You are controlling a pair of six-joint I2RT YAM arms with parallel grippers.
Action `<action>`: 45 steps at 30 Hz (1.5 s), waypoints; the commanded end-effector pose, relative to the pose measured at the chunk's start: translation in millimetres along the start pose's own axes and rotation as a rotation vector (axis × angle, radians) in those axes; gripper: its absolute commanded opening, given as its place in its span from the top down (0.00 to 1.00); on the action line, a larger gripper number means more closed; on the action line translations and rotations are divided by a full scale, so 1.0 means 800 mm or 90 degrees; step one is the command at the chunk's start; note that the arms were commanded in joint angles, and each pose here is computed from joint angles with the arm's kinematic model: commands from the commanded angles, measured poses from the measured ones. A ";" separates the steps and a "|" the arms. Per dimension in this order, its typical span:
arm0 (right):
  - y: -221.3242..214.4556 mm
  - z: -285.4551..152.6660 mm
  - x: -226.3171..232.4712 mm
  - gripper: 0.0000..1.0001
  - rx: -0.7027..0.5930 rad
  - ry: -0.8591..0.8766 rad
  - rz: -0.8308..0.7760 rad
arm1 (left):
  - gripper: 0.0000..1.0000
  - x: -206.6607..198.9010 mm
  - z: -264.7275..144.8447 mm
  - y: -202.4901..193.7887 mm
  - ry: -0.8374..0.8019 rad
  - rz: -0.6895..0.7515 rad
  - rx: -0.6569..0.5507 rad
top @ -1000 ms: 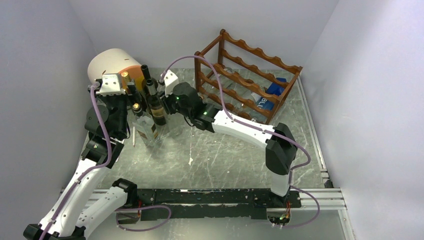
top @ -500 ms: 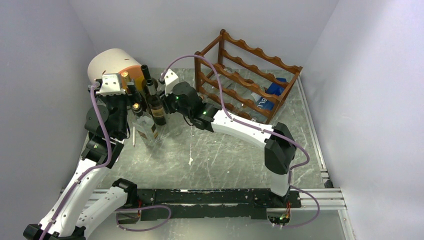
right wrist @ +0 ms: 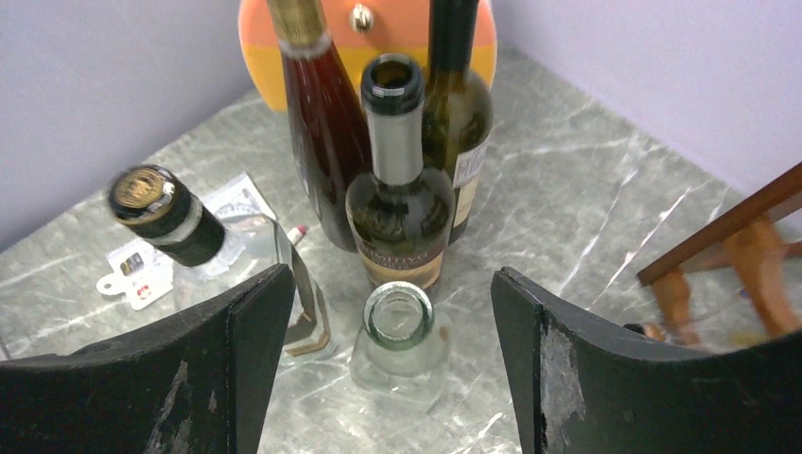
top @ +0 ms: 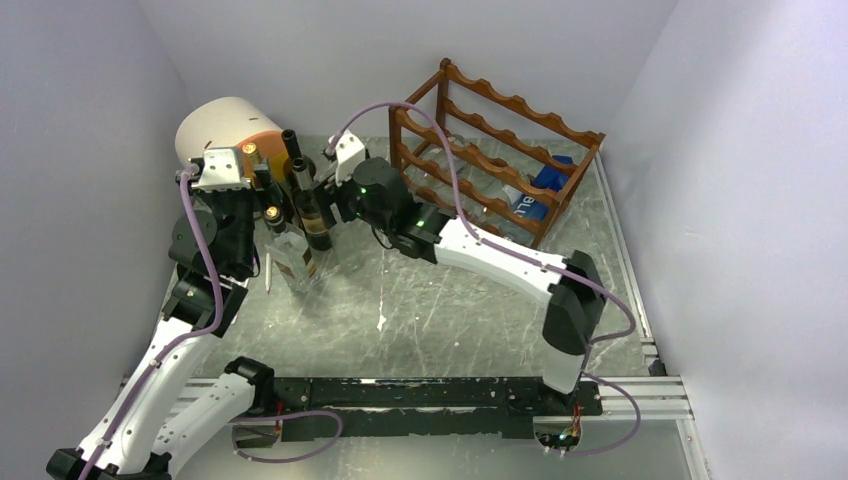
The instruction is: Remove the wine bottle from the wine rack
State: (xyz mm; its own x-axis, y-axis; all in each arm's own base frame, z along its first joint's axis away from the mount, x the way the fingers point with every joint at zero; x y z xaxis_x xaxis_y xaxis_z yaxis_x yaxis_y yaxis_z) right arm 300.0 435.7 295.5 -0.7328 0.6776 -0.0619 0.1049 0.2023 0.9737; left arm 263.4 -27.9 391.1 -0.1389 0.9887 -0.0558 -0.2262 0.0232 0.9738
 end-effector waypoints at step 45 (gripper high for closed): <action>-0.315 -0.266 -0.271 0.06 -0.182 -0.549 0.544 | 0.18 -0.002 0.000 0.011 -0.010 -0.031 -0.015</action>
State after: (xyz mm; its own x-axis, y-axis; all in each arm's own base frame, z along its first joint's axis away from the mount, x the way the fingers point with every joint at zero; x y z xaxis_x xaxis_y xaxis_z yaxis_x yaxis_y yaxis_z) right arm 275.0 91.0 94.3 0.2155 0.8512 0.4786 0.2228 -0.5201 0.8246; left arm 264.3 -30.3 390.4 -0.1247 0.9891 -0.0777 -0.2265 0.0478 0.9728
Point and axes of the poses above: each gripper's point midway between its finger pads, its own z axis out along the fingers, its own x axis along the line the jaws close on, y = z × x, the point moved 4 cm from there along -z, back along the fingers, and after that the axes turned 4 degrees about -z, right-handed, at the moved point
